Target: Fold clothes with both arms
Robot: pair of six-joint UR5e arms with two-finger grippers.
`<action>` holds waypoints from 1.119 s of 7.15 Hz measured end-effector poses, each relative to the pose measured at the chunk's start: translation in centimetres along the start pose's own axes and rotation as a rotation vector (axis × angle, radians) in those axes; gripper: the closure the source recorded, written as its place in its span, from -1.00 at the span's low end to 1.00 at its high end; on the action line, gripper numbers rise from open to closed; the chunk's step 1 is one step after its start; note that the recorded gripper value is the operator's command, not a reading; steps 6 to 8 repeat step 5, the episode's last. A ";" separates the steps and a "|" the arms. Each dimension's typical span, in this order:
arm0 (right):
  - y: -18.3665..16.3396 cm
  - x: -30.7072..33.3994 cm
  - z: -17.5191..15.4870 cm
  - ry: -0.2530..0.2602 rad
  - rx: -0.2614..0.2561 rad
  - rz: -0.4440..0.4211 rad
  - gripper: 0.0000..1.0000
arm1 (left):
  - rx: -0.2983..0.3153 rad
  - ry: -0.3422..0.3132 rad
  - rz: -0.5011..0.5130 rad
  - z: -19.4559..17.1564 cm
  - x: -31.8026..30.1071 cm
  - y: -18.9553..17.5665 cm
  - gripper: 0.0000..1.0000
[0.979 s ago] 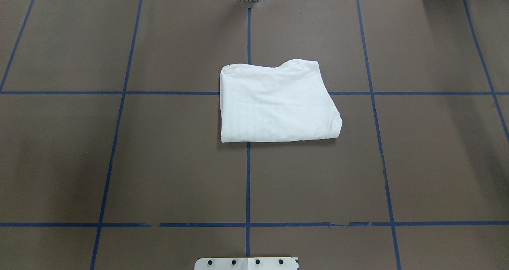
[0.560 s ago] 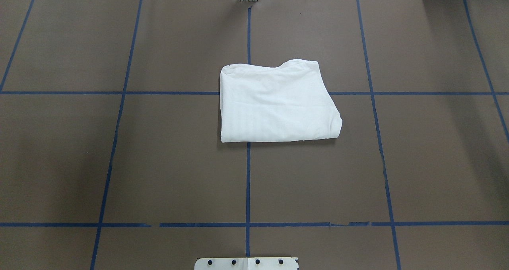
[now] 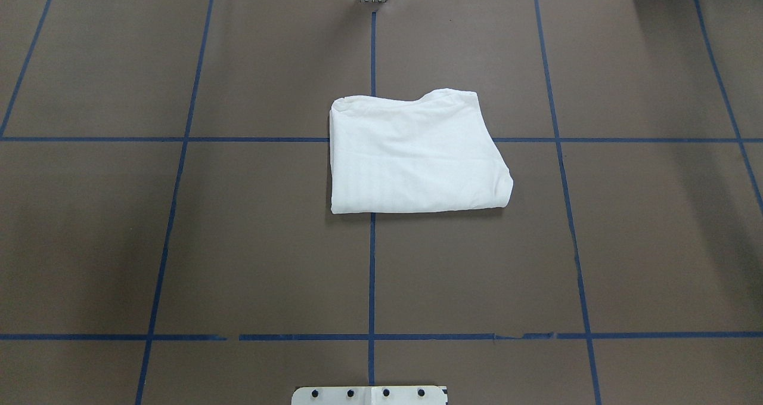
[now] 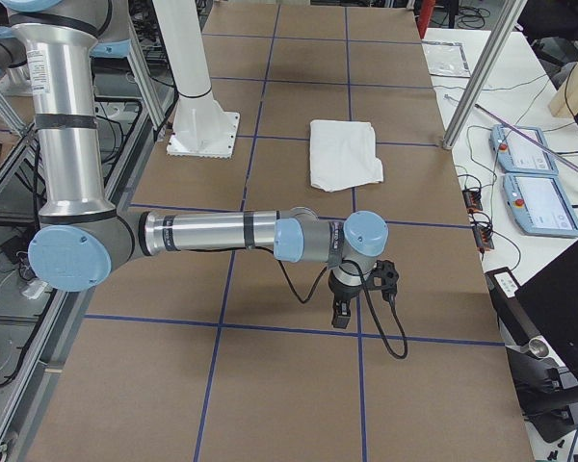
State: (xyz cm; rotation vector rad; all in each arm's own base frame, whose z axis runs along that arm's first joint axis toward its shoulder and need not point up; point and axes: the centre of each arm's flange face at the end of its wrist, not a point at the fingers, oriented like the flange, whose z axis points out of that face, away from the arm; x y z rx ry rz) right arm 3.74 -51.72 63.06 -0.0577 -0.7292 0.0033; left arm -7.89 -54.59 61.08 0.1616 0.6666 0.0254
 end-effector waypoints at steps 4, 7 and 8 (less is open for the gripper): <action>-0.1 -0.4 -0.2 -0.015 0.004 -0.003 -1.00 | 0.014 0.002 0.011 -0.7 0.6 -0.2 -1.00; -0.2 -0.7 -0.5 -0.022 0.009 -0.008 -1.00 | 0.022 0.003 0.019 -1.1 1.0 -0.5 -1.00; -0.2 -0.7 -0.5 -0.022 0.009 -0.008 -1.00 | 0.022 0.003 0.019 -1.1 1.0 -0.5 -1.00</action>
